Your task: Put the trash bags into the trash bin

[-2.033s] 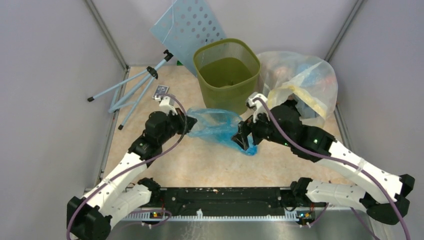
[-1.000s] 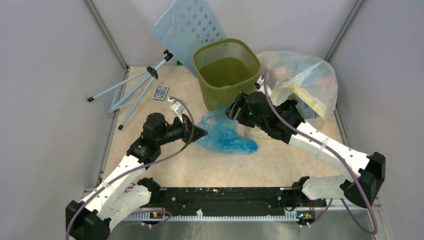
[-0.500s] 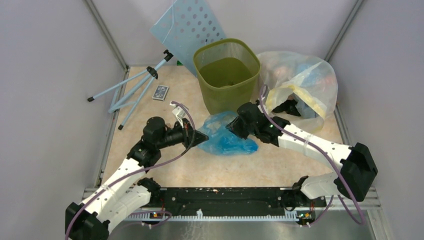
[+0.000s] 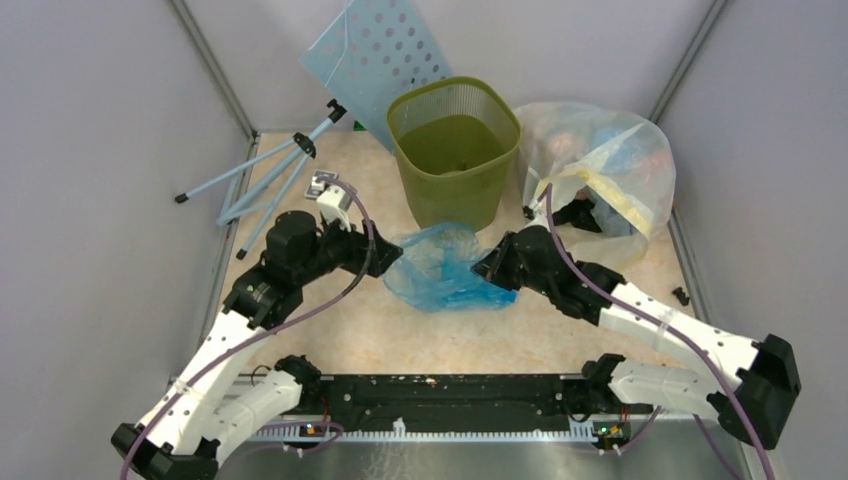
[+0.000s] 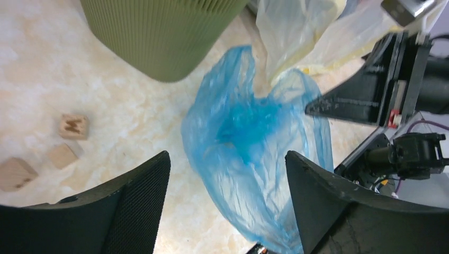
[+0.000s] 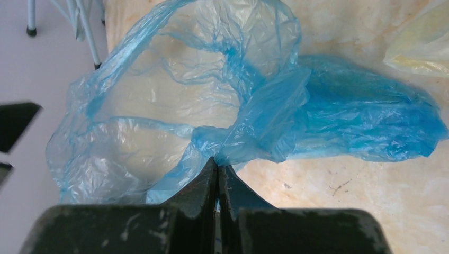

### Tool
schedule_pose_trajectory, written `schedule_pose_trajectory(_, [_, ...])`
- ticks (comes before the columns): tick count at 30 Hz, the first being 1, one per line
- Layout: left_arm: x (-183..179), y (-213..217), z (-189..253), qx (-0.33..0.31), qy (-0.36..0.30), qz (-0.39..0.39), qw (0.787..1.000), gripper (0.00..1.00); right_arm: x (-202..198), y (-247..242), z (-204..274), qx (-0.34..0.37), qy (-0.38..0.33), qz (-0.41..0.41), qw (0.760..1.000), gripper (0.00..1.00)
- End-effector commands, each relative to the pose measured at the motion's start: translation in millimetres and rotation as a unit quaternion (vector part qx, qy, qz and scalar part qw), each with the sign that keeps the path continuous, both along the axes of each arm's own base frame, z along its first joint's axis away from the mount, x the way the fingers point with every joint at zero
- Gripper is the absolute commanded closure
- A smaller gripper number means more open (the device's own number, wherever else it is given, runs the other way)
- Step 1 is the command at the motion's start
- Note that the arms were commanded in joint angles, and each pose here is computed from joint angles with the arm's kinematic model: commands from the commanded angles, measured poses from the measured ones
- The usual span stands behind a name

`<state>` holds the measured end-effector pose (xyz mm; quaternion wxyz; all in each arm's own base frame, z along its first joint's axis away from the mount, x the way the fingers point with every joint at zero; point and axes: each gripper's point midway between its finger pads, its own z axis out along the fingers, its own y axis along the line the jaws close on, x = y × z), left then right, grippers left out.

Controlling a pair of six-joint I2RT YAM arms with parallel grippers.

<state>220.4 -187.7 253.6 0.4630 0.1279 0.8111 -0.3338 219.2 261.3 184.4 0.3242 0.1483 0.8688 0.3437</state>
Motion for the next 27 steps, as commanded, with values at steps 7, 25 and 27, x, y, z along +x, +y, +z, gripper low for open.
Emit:
schedule_pose_trajectory(7, [24.1,-22.0,24.5,0.072,-0.025,-0.086,0.993,0.08,-40.5,11.8,19.4,-0.004,-0.049,0.171,0.984,1.00])
schedule_pose_trajectory(25, [-45.5,-57.6,-69.5,0.072,0.130,-0.224,0.963,0.13,-40.5,18.1,17.6,-0.007,-0.050,0.186,0.981,1.00])
schedule_pose_trajectory(27, [-47.7,-56.6,-78.3,0.080,0.140,-0.215,0.963,0.19,-40.2,18.5,17.0,-0.007,-0.050,0.186,0.981,1.00])
